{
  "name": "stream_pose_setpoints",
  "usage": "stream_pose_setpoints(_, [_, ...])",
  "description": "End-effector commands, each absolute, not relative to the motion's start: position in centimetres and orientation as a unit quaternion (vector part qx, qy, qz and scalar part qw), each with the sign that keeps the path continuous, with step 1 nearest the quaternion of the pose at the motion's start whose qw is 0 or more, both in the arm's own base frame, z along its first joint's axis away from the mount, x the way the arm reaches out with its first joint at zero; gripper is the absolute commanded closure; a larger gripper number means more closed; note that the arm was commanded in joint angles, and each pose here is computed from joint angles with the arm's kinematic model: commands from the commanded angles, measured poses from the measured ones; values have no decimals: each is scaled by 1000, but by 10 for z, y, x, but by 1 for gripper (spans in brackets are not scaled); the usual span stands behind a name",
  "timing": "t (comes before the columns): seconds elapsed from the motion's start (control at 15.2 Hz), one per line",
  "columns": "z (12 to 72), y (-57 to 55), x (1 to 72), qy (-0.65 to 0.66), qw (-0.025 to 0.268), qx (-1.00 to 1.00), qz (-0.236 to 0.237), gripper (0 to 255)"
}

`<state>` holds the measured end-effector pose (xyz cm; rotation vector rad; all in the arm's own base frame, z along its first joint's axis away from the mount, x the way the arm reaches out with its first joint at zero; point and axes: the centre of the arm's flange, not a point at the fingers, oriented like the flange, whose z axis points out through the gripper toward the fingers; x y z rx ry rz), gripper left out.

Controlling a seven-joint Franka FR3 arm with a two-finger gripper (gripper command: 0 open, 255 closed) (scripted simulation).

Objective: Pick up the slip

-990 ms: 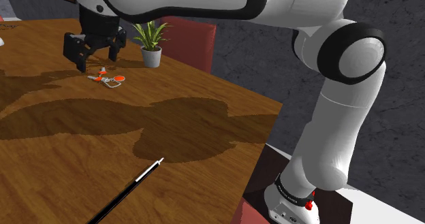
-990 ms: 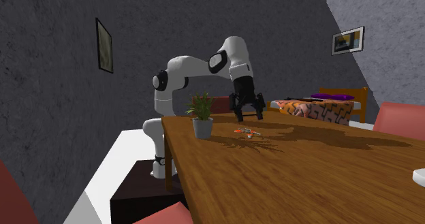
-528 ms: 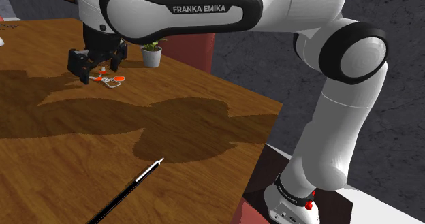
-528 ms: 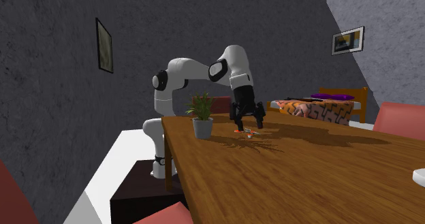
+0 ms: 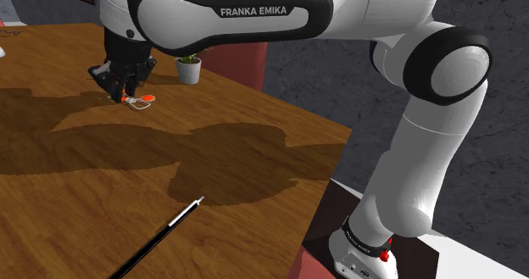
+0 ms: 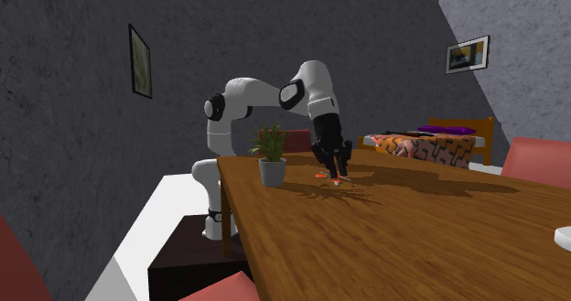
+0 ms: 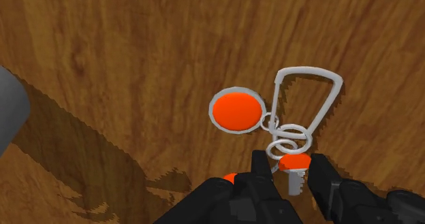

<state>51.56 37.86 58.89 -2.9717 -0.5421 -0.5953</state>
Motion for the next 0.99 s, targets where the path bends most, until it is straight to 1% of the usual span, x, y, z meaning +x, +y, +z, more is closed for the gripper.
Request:
stream_pose_setpoints(0.0, [579,374,518,-174,24,-968,-182,255])
stream_pose_setpoints(0.13, [582,380,522,-173,24,-968,-182,255])
stream_pose_setpoints(0.92, [645,380,522,-173,24,-968,-182,255])
